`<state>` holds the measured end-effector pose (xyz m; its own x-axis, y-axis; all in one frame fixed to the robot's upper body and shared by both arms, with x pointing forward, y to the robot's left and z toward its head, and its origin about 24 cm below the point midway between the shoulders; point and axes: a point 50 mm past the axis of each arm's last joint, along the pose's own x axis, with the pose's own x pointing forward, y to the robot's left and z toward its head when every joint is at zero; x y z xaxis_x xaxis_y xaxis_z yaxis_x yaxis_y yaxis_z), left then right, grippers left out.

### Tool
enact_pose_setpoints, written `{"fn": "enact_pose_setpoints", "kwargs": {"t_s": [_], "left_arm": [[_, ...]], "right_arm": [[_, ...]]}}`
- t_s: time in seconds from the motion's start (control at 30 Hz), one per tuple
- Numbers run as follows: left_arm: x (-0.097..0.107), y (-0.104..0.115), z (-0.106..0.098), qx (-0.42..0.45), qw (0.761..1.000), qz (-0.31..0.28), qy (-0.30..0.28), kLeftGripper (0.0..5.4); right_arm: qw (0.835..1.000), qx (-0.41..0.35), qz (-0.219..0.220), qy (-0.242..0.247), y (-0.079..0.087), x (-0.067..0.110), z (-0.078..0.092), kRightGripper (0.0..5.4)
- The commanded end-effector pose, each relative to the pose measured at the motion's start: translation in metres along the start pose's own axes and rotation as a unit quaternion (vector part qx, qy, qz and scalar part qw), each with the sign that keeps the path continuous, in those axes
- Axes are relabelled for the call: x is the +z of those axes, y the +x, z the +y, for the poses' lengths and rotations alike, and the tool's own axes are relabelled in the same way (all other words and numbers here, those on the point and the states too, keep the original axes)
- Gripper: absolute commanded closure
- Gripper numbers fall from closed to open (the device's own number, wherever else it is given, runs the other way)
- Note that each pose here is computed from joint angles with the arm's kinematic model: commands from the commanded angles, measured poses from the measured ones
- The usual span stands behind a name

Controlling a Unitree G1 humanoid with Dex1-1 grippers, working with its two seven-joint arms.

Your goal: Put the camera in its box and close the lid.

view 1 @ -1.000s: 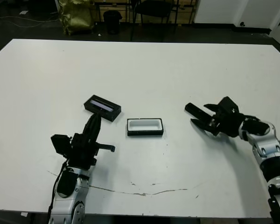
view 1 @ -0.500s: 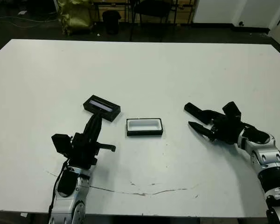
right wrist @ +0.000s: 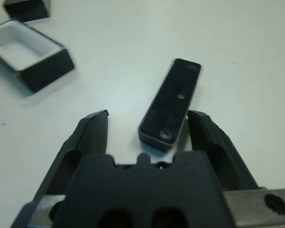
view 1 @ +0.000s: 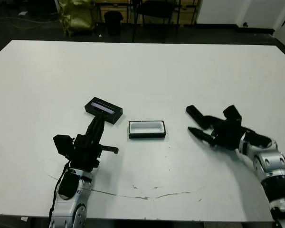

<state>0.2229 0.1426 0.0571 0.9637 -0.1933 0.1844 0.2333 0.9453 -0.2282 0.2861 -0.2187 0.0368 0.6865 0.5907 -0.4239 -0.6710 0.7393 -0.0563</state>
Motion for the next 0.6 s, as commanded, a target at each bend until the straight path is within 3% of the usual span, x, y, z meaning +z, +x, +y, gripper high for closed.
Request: {"fn": "enact_pose_setpoints", "kwargs": {"t_s": [0.03,0.17,0.3,0.53,0.6], "left_arm": [[-0.004,-0.003,0.002,0.003,1.0,0.014,-0.002,5.4],[-0.004,-0.003,0.002,0.002,1.0,0.015,0.002,5.4],[-0.005,-0.003,0.002,0.004,1.0,0.016,0.005,5.4],[-0.005,-0.002,0.003,-0.001,1.0,0.012,0.0,5.4],[-0.005,-0.003,0.003,0.0,1.0,0.012,0.002,5.4]], "right_arm": [[0.996,0.01,0.071,0.056,-0.002,-0.034,0.027,2.06],[0.997,0.011,0.069,0.044,-0.004,-0.027,0.034,2.87],[0.995,0.005,0.061,0.074,-0.005,-0.027,0.036,3.78],[0.996,-0.036,0.055,0.054,-0.006,-0.03,0.037,5.39],[0.996,-0.047,0.058,0.052,-0.006,-0.031,0.037,5.39]]}}
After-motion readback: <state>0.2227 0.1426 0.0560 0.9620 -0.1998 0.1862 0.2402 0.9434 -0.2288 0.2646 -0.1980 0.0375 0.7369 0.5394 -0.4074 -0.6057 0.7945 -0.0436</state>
